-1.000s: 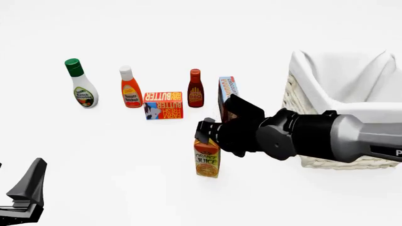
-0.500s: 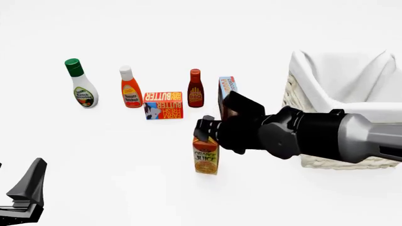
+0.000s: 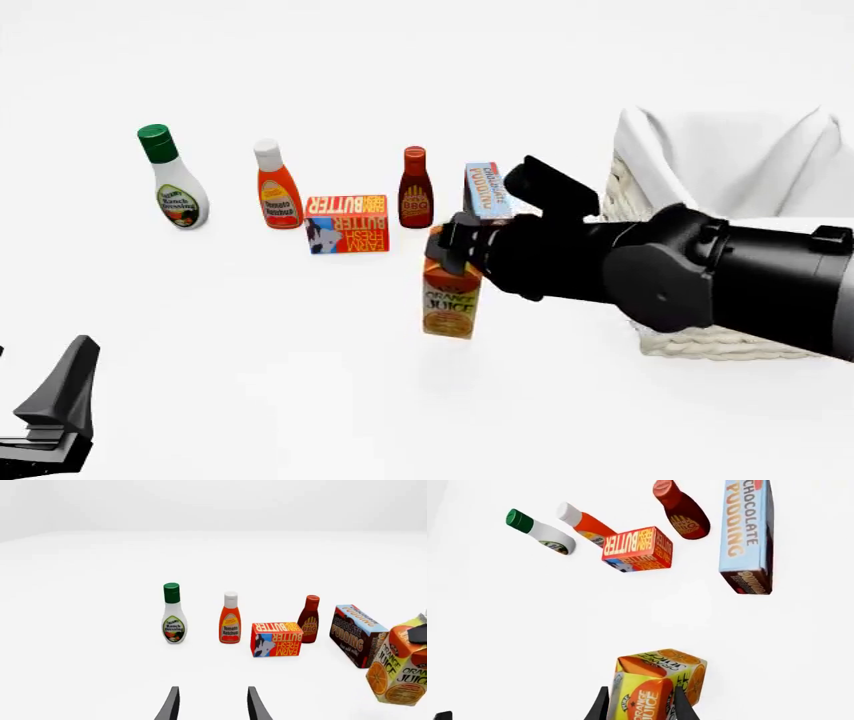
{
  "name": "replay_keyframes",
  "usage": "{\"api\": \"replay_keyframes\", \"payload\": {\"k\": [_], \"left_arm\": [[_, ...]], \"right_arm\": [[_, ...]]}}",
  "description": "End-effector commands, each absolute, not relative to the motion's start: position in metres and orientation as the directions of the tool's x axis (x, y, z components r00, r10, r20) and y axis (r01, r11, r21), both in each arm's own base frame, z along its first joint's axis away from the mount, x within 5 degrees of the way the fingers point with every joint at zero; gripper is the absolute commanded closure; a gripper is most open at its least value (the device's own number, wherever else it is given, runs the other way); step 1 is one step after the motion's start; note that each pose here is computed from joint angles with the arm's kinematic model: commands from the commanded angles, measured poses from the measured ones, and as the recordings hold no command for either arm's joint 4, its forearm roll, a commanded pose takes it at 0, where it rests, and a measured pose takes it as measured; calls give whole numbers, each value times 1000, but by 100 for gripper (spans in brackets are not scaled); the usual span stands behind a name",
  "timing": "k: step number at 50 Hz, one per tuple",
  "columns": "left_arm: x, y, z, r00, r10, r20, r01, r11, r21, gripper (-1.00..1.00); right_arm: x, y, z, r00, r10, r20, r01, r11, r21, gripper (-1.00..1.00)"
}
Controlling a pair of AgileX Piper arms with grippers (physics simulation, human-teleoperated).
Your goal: Pick the orange juice and place it in the basket.
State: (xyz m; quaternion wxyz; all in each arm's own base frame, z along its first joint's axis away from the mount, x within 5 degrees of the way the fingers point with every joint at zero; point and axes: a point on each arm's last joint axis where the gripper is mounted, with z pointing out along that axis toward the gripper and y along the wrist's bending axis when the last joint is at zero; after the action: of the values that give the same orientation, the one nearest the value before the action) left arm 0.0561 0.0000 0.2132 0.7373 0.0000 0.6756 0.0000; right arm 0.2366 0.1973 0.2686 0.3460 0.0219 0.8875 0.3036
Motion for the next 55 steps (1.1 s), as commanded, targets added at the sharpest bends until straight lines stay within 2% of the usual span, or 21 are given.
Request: {"api": "replay_keyframes", "payload": {"k": [1,15,29,36,38,40,43,55], "left_arm": [[56,0,213,87,0,-996,0,1000,0,-100],[56,0,213,87,0,-996,0,1000,0,-100],[56,0,213,87,0,-996,0,1000,0,-100],[56,0,213,87,0,-996,0,1000,0,-100],[56,0,213,87,0,-996,0,1000,0,-100],[56,0,213,87,0,-996,0,1000,0,-100],[56,0,213,87,0,-996,0,1000,0,-100],[56,0,213,87,0,-996,0,1000,0,-100]], "right_arm": [[226,188,290,-722,279,-633,-207,786,582,100],[217,171,324,-671,278,-688,-250,788,563,100],[216,160,367,-610,200,-767,-325,820,471,100],[214,160,387,-594,166,-787,-354,825,441,100],[200,168,396,-602,177,-779,-386,789,478,100],[210,161,401,-593,130,-795,-375,829,415,100],[206,159,407,-592,151,-792,-373,820,435,100],[198,145,448,-552,100,-828,-403,838,369,100]]}}
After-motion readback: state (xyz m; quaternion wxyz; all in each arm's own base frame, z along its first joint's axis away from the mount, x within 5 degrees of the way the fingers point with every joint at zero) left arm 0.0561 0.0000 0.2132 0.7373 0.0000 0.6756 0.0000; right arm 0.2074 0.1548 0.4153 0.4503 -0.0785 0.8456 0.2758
